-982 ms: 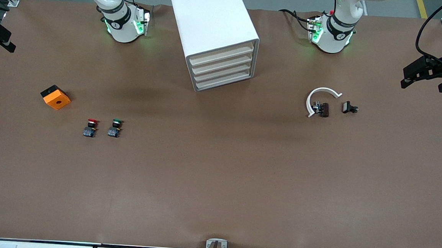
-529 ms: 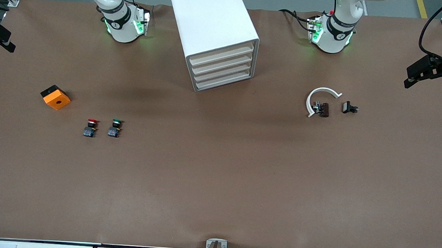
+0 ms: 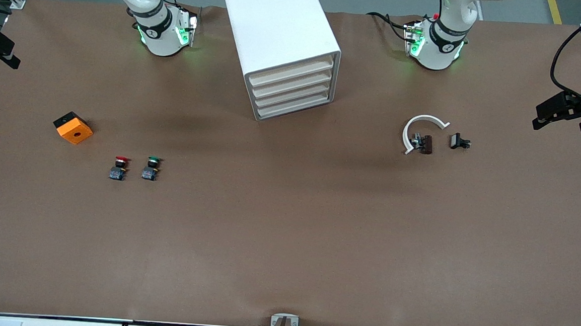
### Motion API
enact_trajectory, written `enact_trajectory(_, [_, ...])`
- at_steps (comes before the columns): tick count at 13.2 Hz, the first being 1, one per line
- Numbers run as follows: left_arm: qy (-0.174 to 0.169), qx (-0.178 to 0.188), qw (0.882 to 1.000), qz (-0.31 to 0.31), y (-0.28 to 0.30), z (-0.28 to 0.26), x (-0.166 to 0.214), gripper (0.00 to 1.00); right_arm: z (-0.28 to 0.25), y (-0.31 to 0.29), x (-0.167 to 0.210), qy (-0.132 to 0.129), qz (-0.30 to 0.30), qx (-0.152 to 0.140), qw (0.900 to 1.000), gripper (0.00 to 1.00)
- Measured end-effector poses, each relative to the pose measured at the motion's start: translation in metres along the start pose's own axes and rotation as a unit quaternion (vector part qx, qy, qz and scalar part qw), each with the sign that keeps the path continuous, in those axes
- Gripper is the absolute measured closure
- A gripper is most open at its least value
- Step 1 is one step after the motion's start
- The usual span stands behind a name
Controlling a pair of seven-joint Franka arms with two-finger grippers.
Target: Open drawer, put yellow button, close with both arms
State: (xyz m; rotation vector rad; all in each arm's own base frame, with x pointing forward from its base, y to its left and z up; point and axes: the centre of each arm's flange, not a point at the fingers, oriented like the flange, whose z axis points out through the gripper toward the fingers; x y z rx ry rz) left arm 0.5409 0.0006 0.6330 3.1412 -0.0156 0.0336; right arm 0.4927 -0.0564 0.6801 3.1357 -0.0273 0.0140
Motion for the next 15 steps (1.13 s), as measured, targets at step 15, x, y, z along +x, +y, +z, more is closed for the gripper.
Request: enact_trajectory(15, [0.003,-0.001,1.0,-0.002,0.0084,-0.0046,-0.0096,0.0,0.0,0.0002,0.0,0.0,0.0,0.0,1.0,0.0])
